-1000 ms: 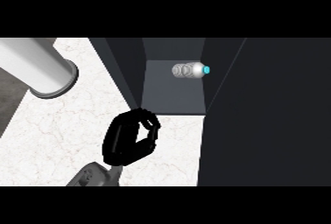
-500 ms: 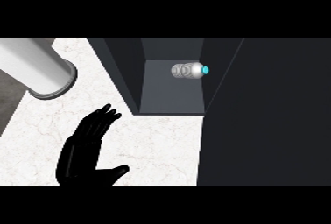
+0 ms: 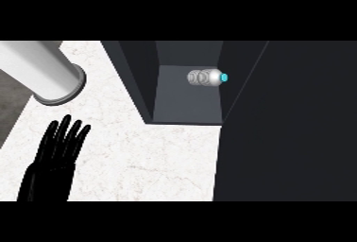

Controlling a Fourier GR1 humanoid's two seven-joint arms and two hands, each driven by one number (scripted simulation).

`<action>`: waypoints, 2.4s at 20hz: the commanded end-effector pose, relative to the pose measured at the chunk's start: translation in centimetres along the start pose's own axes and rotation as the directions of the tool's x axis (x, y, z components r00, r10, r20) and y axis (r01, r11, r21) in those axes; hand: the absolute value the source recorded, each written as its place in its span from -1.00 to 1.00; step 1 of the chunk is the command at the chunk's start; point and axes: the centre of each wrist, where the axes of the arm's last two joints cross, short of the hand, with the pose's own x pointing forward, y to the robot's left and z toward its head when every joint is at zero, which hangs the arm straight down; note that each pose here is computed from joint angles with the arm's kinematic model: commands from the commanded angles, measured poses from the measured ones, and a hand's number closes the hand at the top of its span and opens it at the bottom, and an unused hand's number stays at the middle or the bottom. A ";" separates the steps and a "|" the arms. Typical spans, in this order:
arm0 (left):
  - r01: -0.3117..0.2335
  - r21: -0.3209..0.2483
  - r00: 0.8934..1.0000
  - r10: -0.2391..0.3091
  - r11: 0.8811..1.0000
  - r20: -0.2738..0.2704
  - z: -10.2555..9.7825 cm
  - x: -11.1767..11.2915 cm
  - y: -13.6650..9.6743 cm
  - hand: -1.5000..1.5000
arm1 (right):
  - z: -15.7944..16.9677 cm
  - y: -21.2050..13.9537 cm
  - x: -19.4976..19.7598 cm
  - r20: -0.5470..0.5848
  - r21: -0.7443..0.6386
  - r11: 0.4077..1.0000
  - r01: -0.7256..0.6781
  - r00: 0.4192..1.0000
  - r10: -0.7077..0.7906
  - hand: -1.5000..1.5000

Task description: Pick up the bottled water, place it into the cabinet and close the cabinet

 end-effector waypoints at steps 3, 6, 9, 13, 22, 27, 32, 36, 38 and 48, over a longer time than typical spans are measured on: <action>-0.009 -0.010 1.000 0.009 1.000 -0.007 0.8 1.9 1.8 -1.00 | -2.1 1.0 4.4 0.027 0.178 0.964 -0.198 0.980 0.197 1.00; 0.007 -0.001 1.000 -0.007 1.000 -0.002 1.4 2.9 3.0 -1.00 | -2.4 1.8 3.8 0.050 0.101 0.990 -0.095 0.995 0.091 1.00; -0.001 -0.023 1.000 0.001 1.000 -0.006 1.9 3.7 3.3 -1.00 | -3.1 2.5 2.6 0.107 0.072 0.997 0.025 0.994 -0.032 1.00; -0.029 -0.038 0.999 0.028 0.999 -0.021 2.2 4.2 3.7 -1.00 | -3.6 2.5 2.1 0.129 0.080 0.995 0.056 0.989 -0.066 1.00; -0.027 -0.127 1.000 0.025 0.992 -0.018 1.6 5.8 4.8 -1.00 | -4.8 1.4 1.0 0.056 0.117 0.993 -0.002 0.998 -0.005 1.00; -0.023 -0.158 0.999 0.018 0.987 -0.035 1.1 6.5 5.1 -1.00 | -5.3 0.6 0.6 0.036 0.158 0.986 -0.055 0.998 0.050 1.00; -0.022 -0.172 0.999 0.015 0.985 -0.040 0.9 6.7 5.3 -1.00 | -5.6 -0.8 1.2 0.006 0.242 0.949 -0.201 0.979 0.206 -1.00; -0.012 -0.187 0.999 0.006 0.982 -0.035 0.3 7.2 5.5 -1.00 | -6.1 -1.6 1.9 0.043 0.273 0.922 -0.275 0.961 0.274 1.00; -0.008 -0.188 0.999 0.000 0.982 -0.041 0.4 7.3 5.6 -1.00 | -6.4 -1.6 1.7 0.034 0.280 0.924 -0.259 0.965 0.260 1.00; 0.009 -0.187 0.999 -0.016 0.982 -0.036 -0.2 8.1 6.6 -1.00 | -8.0 -2.5 2.1 0.033 0.318 0.888 -0.331 0.940 0.338 1.00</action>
